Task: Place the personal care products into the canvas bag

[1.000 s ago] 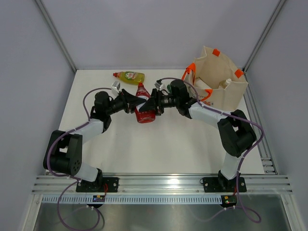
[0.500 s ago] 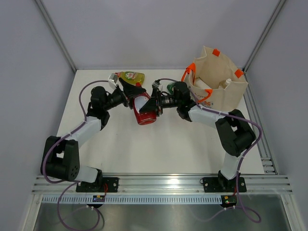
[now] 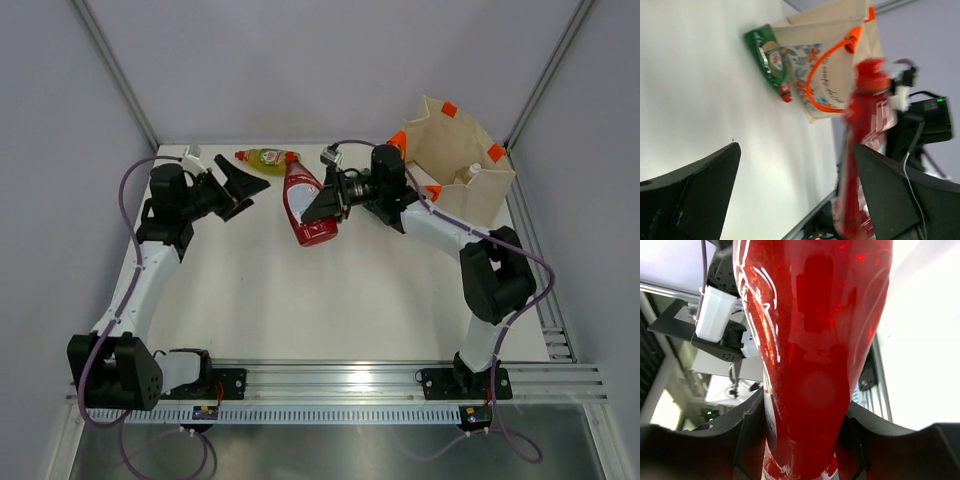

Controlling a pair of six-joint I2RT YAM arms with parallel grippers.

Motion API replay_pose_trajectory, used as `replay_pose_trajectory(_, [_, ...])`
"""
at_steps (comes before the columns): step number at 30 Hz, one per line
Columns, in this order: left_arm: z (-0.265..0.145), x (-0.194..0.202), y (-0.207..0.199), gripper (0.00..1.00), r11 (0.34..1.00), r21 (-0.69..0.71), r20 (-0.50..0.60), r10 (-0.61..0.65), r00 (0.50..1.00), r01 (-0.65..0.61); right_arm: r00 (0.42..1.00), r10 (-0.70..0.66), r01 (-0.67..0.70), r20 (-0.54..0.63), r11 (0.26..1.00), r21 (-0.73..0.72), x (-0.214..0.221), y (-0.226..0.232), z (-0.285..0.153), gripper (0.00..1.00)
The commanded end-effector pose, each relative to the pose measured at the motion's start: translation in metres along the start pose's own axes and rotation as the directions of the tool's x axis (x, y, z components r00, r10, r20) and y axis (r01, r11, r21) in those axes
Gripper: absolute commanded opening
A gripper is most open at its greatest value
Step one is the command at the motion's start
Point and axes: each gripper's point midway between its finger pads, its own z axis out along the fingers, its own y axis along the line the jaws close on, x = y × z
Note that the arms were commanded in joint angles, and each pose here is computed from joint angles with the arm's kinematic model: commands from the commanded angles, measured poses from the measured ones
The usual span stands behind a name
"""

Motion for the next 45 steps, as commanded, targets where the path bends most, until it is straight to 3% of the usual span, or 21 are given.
replay_pose_trajectory(1, [-0.025,-0.008,0.010,0.99,0.989,-0.112,0.035,0.103,0.994,-0.099,0.940,-0.339,0.340,0.052,0.940,-0.025,-0.026,0.080,-0.029,0.00])
replay_pose_trajectory(6, [-0.040,-0.005,0.026,0.99,0.970,-0.195,0.038,0.156,0.987,-0.146,0.901,-0.401,0.387,0.162,0.915,0.114,-0.073,0.102,-0.085,0.00])
replay_pose_trajectory(8, [-0.045,0.001,0.029,0.99,0.967,-0.201,0.036,0.168,0.985,-0.157,0.843,-0.500,0.462,0.196,0.861,0.212,-0.095,0.110,-0.109,0.00])
replay_pose_trajectory(9, [-0.047,0.001,0.032,0.99,0.965,-0.207,0.041,0.170,0.985,-0.158,0.860,-0.460,0.397,0.222,0.875,0.277,-0.102,0.102,-0.132,0.00])
replay_pose_trajectory(11, [-0.056,-0.004,0.036,0.99,0.961,-0.229,0.070,0.176,0.982,-0.156,0.788,-0.568,0.448,0.236,0.793,0.413,-0.126,0.102,-0.163,0.00])
replay_pose_trajectory(12, [-0.059,-0.003,0.042,0.99,0.959,-0.244,0.076,0.168,0.983,-0.145,0.806,-0.540,0.392,0.243,0.795,0.464,-0.126,0.093,-0.178,0.00])
replay_pose_trajectory(14, [-0.066,-0.006,0.046,0.99,0.954,-0.268,0.101,0.168,0.981,-0.135,0.734,-0.634,0.370,0.246,0.676,0.638,-0.152,0.083,-0.230,0.00])
replay_pose_trajectory(15, [-0.070,-0.008,0.053,0.99,0.950,-0.290,0.110,0.153,0.982,-0.115,0.749,-0.618,0.323,0.239,0.655,0.683,-0.150,0.073,-0.243,0.00])
replay_pose_trajectory(16, [-0.072,-0.010,0.054,0.99,0.948,-0.299,0.118,0.150,0.982,-0.109,0.715,-0.666,0.277,0.213,0.549,0.789,-0.160,0.059,-0.285,0.00])
replay_pose_trajectory(17, [-0.074,-0.010,0.059,0.99,0.945,-0.314,0.120,0.140,0.983,-0.096,0.702,-0.687,0.258,0.187,0.490,0.833,-0.166,0.055,-0.302,0.00])
replay_pose_trajectory(18, [-0.076,-0.012,0.066,0.99,0.940,-0.335,0.125,0.117,0.985,-0.069,0.719,-0.677,0.230,0.157,0.444,0.866,-0.162,0.044,-0.315,0.00])
replay_pose_trajectory(19, [-0.077,-0.011,0.069,0.99,0.938,-0.342,0.123,0.102,0.987,-0.054,0.711,-0.700,0.219,0.068,0.313,0.924,-0.165,0.031,-0.339,0.00])
replay_pose_trajectory(22, [-0.074,-0.009,0.081,0.99,0.943,-0.331,0.108,0.014,0.994,0.022,0.749,-0.661,0.186,-0.051,0.135,0.973,-0.164,-0.005,-0.375,0.00])
replay_pose_trajectory(25, [-0.064,-0.007,0.084,0.99,0.959,-0.274,0.086,-0.050,0.995,0.072,0.789,-0.605,0.156,-0.102,0.037,0.987,-0.158,-0.035,-0.397,0.00])
replay_pose_trajectory(30, [-0.055,-0.003,0.085,0.99,0.973,-0.214,0.068,-0.070,0.995,0.083,0.856,-0.506,0.136,-0.110,0.015,0.991,-0.141,-0.079,-0.409,0.00])
replay_pose_trajectory(33, [-0.055,-0.001,0.089,0.99,0.972,-0.224,0.055,-0.065,0.996,0.075,0.873,-0.471,0.145,-0.129,-0.003,0.989,-0.136,-0.090,-0.413,0.11])
replay_pose_trajectory(37, [-0.056,0.003,0.094,0.99,0.968,-0.242,0.040,-0.050,0.998,0.059,0.884,-0.445,0.153,-0.146,-0.020,0.988,-0.132,-0.094,-0.417,0.44])
replay_pose_trajectory(38, [-0.057,0.004,0.094,0.99,0.969,-0.241,0.039,-0.049,0.998,0.058,0.882,-0.446,0.156,-0.151,-0.026,0.987,-0.132,-0.092,-0.417,0.56])
replay_pose_trajectory(40, [-0.057,0.005,0.095,0.99,0.969,-0.240,0.038,-0.047,0.998,0.054,0.884,-0.440,0.153,-0.159,-0.049,0.987,-0.132,-0.092,-0.422,0.68])
replay_pose_trajectory(43, [-0.058,0.006,0.094,0.99,0.970,-0.237,0.039,-0.036,0.999,0.044,0.880,-0.446,0.142,-0.161,-0.078,0.987,-0.135,-0.084,-0.427,0.99])
replay_pose_trajectory(45, [-0.060,0.006,0.092,0.99,0.971,-0.238,0.041,-0.025,0.999,0.034,0.867,-0.472,0.136,-0.162,-0.090,0.987,-0.142,-0.071,-0.428,0.99])
